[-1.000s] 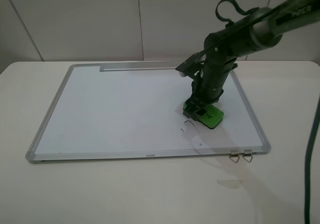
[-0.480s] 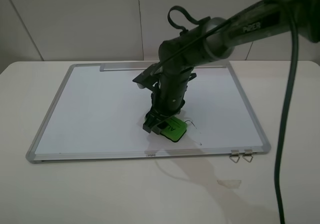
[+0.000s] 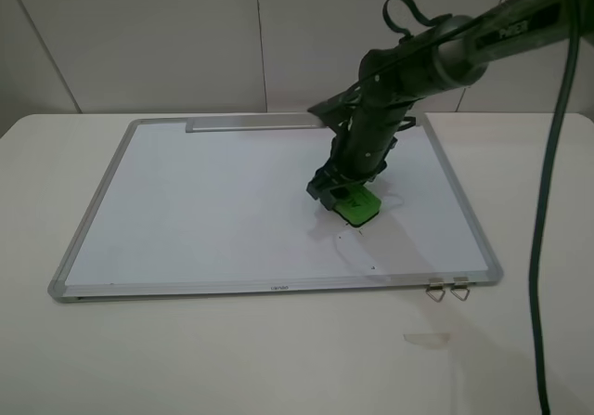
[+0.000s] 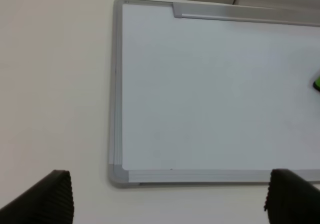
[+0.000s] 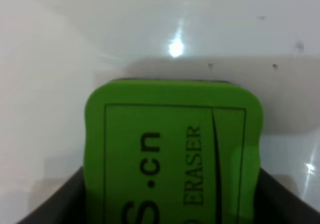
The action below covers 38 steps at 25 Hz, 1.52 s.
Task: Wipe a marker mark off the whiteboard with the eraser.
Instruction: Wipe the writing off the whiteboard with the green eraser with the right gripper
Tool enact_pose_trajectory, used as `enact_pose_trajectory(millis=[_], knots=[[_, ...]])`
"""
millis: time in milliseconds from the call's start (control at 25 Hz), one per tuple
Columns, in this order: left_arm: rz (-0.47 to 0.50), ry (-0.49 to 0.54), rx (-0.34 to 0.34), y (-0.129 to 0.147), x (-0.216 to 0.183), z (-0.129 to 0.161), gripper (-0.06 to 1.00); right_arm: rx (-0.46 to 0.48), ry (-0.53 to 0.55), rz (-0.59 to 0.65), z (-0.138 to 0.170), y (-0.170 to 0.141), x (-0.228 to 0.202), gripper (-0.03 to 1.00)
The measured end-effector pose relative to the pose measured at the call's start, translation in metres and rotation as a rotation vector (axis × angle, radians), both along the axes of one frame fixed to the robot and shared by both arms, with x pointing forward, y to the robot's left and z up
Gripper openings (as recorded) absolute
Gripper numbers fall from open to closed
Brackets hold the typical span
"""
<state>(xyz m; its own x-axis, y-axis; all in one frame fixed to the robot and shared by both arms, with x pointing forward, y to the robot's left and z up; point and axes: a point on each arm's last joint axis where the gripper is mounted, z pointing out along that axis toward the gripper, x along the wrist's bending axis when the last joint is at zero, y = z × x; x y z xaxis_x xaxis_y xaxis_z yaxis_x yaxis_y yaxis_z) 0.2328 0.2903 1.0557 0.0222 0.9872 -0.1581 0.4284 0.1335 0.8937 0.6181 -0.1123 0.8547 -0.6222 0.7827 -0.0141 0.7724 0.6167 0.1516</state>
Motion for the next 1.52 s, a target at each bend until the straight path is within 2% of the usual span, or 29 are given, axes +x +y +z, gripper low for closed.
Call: enact_pose_trajectory(millis=[280, 560, 720, 920, 1200, 1520], knots=[[0.000, 0.000, 0.000, 0.000, 0.000, 0.000, 0.78, 0.004, 0.015, -0.027, 0.001, -0.007, 0.003, 0.59], [0.000, 0.000, 0.000, 0.000, 0.000, 0.000, 0.78, -0.058, 0.179, -0.009, 0.003, 0.000, -0.017, 0.59], [0.000, 0.000, 0.000, 0.000, 0.000, 0.000, 0.78, -0.090, 0.230, -0.002, 0.004, 0.005, -0.026, 0.59], [-0.001, 0.000, 0.000, 0.000, 0.000, 0.000, 0.78, -0.133, 0.210, 0.048, 0.004, 0.014, -0.032, 0.59], [-0.002, 0.000, 0.001, 0.000, 0.000, 0.000, 0.78, -0.145, 0.198, 0.078, -0.003, 0.023, -0.035, 0.59], [-0.003, 0.000, 0.001, 0.000, 0.000, 0.000, 0.78, -0.134, 0.204, 0.013, -0.009, 0.004, -0.020, 0.59]])
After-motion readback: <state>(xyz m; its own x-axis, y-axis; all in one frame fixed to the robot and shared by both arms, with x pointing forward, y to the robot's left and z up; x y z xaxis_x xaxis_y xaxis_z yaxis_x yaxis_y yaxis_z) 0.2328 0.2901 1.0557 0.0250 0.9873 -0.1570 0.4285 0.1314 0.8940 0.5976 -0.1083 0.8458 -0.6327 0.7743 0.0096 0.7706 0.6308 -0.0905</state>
